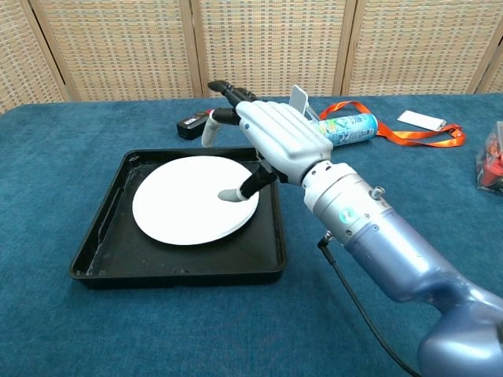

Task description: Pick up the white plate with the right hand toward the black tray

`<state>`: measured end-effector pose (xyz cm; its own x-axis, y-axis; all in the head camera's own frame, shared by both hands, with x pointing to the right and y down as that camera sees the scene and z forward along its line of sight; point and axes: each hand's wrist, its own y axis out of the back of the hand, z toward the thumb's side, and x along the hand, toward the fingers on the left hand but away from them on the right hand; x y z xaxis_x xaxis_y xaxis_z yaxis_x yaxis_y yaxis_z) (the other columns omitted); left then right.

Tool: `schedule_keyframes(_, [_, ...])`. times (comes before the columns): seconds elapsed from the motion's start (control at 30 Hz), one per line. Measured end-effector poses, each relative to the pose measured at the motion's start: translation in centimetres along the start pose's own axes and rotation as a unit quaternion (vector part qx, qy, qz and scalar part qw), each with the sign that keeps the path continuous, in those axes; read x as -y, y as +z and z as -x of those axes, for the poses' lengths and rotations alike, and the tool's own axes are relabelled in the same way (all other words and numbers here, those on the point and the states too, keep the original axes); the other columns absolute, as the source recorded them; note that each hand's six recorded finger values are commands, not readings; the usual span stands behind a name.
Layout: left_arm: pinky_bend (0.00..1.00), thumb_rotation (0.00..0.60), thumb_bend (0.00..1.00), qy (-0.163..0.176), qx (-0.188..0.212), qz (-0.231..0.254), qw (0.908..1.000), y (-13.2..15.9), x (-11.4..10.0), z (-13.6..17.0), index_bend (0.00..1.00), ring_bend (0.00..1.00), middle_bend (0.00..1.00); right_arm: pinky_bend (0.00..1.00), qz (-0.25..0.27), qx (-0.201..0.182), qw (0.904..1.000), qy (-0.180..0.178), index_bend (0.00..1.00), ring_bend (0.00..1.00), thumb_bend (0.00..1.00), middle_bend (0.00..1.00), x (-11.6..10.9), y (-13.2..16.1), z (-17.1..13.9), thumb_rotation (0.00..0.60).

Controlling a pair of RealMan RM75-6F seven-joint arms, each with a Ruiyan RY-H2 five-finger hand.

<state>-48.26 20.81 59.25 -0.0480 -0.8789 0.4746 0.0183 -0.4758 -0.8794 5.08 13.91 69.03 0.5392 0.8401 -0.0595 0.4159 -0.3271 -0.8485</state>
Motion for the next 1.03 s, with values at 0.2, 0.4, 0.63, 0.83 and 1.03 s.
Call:
schedule_keyframes(0.2, [0.0, 0.6, 0.0, 0.001, 0.002, -0.002, 1.0, 0.1, 0.0, 0.1, 0.0, 0.0, 0.0, 0.16, -0.026, 0.026, 0.9993, -0.003, 0.37, 0.0, 0.2, 0.03, -1.5, -3.0, -1.6, 0.6])
schedule_keyframes(0.4, [0.0, 0.6, 0.0, 0.003, 0.003, -0.005, 1.0, 0.2, -0.1, 0.2, 0.0, 0.0, 0.0, 0.08, -0.055, 0.06, 0.9967, 0.004, 0.24, 0.0, 0.2, 0.0, -4.0, -7.2, -4.8, 0.6])
schedule_keyframes(0.63, [0.0, 0.6, 0.0, 0.007, 0.009, -0.012, 0.9999, 0.7, -0.3, 0.4, 0.0, 0.0, 0.0, 0.0, -0.1, 0.107, 0.9891, 0.019, 0.12, 0.0, 0.2, 0.0, -8.0, -11.5, -9.8, 0.6])
schedule_keyframes(0.83, [0.0, 0.6, 0.0, 0.011, 0.021, -0.018, 0.9996, 1.4, -0.5, 0.8, 0.0, 0.0, 0.0, 0.0, -0.157, 0.161, 0.9727, 0.06, 0.02, 0.0, 0.2, 0.0, -11.6, -14.3, -15.3, 0.6])
schedule_keyframes(1.03, [0.0, 0.6, 0.0, 0.015, 0.027, -0.019, 0.9993, 1.9, -0.8, 1.2, 0.0, 0.0, 0.0, 0.0, -0.168, 0.232, 0.9539, 0.089, 0.02, 0.0, 0.2, 0.0, -14.3, -16.0, -21.6, 0.6])
